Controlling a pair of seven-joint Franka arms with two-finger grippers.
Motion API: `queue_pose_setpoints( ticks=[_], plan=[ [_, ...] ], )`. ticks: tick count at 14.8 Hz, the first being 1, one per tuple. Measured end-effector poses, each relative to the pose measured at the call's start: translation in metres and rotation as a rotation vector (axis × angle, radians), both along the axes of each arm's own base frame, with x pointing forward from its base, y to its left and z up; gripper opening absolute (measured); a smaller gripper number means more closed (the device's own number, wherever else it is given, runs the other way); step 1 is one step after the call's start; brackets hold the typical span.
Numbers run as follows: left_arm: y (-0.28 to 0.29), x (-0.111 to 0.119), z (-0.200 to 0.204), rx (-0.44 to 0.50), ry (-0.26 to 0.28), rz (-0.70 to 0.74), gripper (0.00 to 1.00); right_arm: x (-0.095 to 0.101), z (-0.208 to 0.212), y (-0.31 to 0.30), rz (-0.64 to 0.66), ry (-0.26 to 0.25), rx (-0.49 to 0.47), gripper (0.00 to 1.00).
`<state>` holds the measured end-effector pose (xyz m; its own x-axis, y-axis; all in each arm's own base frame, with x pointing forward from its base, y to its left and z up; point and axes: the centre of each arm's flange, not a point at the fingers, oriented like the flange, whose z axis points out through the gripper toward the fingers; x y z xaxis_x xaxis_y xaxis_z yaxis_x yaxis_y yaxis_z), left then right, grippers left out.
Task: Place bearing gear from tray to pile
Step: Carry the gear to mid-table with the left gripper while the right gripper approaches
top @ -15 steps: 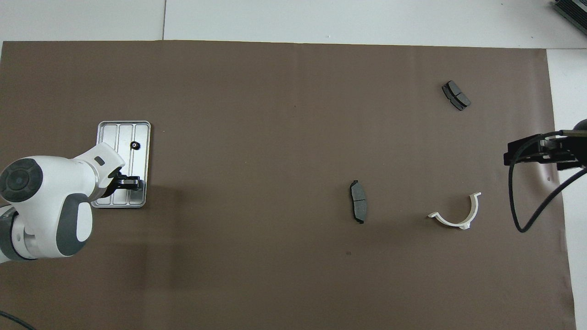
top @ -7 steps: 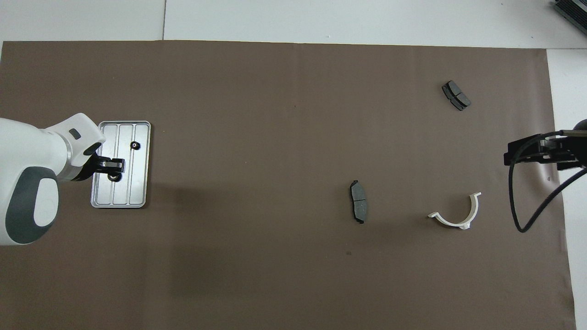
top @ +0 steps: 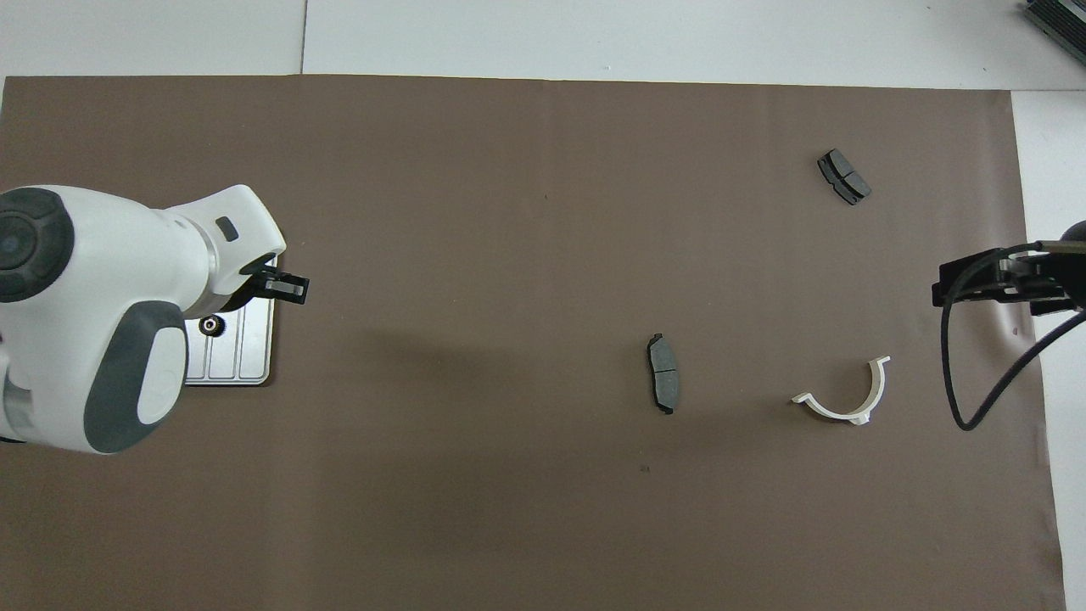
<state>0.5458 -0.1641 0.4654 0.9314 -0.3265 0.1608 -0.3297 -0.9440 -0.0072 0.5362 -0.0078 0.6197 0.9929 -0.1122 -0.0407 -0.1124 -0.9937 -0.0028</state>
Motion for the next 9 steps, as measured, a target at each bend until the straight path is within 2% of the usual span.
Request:
queue_pose_setpoints(
  ticks=[4,9],
  plan=[
    [-0.09,-0.006,-0.035,-0.026,0.006,-0.011,0.35,0.0,0.0,0.0,0.0,0.0,0.0,1.0],
    [-0.162,-0.001,-0.082,-0.038,0.012,-0.057,0.35,-0.001,-0.001,0.0,0.0,0.007,0.0,1.0]
  ],
)
